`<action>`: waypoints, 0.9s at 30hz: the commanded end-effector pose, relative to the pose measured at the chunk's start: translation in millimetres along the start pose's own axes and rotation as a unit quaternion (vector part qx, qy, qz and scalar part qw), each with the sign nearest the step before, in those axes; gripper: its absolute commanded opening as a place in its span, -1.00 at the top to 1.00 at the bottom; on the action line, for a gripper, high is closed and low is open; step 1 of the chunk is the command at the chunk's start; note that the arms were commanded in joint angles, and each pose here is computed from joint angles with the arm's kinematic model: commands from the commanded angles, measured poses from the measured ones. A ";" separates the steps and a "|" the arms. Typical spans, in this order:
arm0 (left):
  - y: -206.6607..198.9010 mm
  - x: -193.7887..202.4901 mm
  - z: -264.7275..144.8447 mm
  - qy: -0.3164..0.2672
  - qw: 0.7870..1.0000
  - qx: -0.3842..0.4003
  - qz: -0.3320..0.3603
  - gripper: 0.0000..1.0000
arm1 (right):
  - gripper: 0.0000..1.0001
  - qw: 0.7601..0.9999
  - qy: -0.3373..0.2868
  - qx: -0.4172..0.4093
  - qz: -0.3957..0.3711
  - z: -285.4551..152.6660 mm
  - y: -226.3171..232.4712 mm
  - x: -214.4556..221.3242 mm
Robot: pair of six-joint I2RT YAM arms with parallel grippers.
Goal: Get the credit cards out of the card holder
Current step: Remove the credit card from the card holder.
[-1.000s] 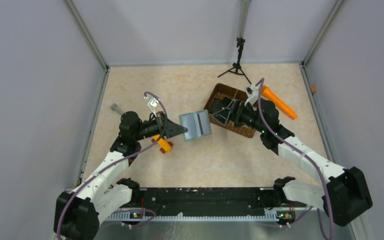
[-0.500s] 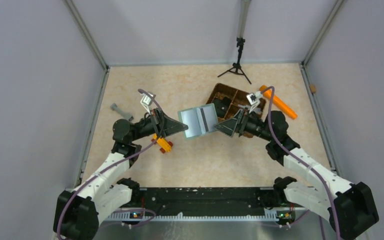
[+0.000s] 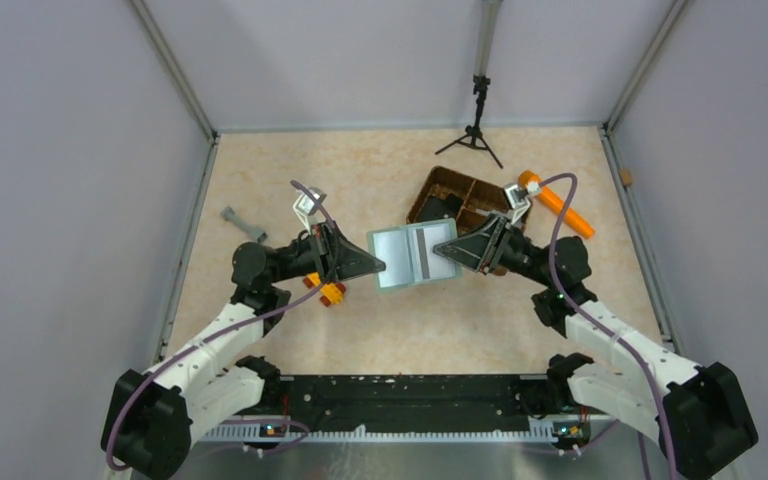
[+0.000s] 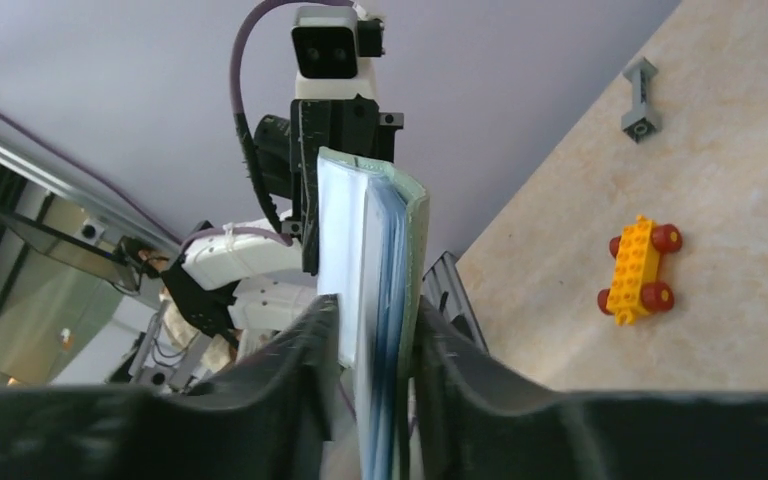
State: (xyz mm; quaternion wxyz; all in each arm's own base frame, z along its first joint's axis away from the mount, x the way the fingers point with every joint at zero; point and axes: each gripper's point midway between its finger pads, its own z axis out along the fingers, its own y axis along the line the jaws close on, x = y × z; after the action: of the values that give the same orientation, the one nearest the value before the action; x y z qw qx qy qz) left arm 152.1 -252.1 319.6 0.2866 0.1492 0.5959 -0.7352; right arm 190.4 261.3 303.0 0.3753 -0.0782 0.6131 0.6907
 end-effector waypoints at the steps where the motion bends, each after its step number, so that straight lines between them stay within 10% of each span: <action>1: -13.3 -11.3 4.7 -0.013 0.999 0.016 0.047 0.97 | 0.54 0.999 -0.014 -0.038 -0.016 -4.6 23.8 -6.8; 6: -2.1 -10.7 5.0 -0.009 0.998 -0.009 0.060 0.62 | 0.92 1.000 -0.013 0.008 -0.024 -5.8 9.8 -6.6; 12: 69.3 -23.2 -20.8 -0.023 0.959 -0.268 0.089 -0.18 | 1.00 0.986 -0.039 0.151 -0.066 -18.3 -32.9 -18.6; 19: 65.5 -25.5 -29.8 -0.012 0.934 -0.343 0.102 -0.22 | 1.00 0.976 -0.047 0.196 -0.084 -25.6 -50.5 -21.5; 27: 23.5 -3.3 25.9 0.029 0.980 -0.178 0.085 -0.04 | 1.00 0.982 -0.042 0.168 -0.069 -19.4 -42.7 -19.3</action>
State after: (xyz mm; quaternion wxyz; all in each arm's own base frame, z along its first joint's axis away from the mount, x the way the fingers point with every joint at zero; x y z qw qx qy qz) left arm 180.9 -256.8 282.7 0.3565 0.1331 0.7647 -0.5200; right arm 221.8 231.4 241.2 0.4268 -0.0103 0.7325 0.5302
